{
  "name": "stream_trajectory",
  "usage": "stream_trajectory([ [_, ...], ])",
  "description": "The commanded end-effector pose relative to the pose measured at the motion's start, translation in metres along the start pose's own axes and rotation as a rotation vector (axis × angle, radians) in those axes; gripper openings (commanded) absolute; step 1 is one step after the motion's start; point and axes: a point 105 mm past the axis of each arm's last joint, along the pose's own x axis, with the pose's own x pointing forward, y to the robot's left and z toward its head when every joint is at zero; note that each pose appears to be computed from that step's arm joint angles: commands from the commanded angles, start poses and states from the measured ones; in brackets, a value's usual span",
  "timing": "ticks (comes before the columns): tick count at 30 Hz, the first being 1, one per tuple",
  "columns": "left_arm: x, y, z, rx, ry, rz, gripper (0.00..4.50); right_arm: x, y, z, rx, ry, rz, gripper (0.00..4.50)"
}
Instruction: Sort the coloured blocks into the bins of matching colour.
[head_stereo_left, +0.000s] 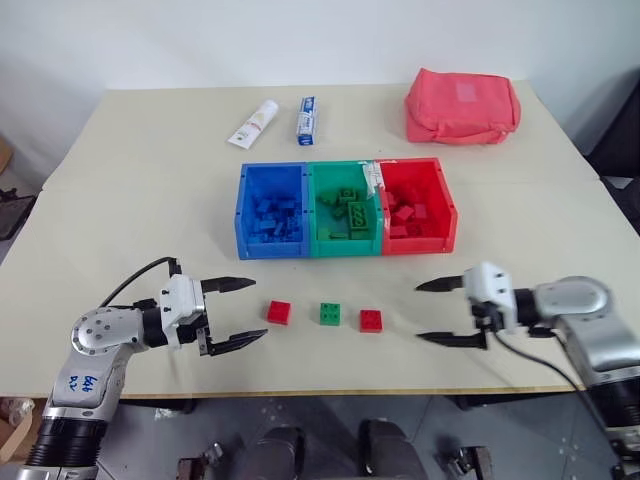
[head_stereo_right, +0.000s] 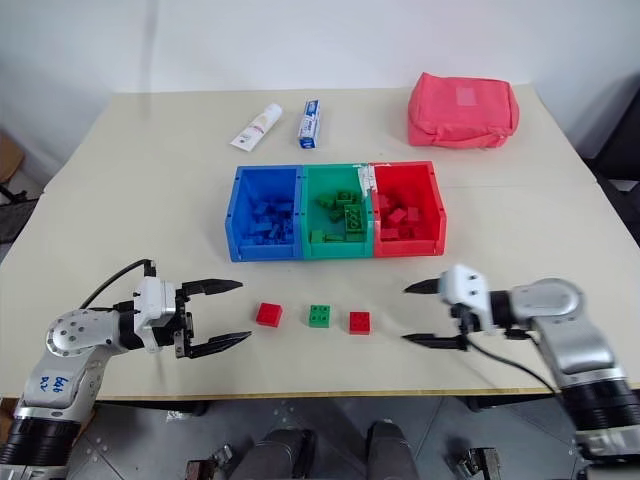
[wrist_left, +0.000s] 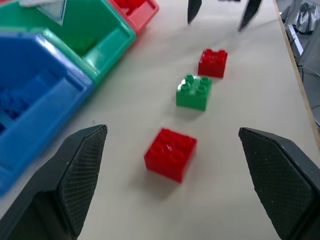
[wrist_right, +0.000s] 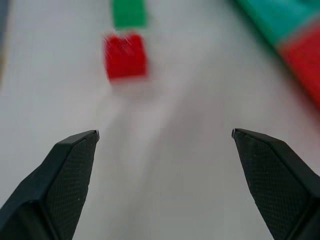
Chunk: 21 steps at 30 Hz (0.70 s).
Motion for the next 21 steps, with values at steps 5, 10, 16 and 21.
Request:
stream_trajectory([
  [5,-0.001,-0.007,0.008,0.047,-0.004,0.019,4.5,0.038,0.005,0.006,-0.02,0.0,0.027,3.86],
  [10,-0.005,-0.008,0.009,0.04,-0.001,0.038,4.5,0.024,0.007,0.001,-0.012,0.012,0.009,2.21],
  [16,0.0,0.005,0.026,-0.046,-0.133,0.158,4.5,0.004,-0.025,0.036,0.069,-0.244,-0.201,1.45],
  [21,0.003,0.01,0.03,-0.067,-0.167,0.216,4.5,-0.032,-0.075,0.06,0.133,-0.391,-0.46,1.45],
])
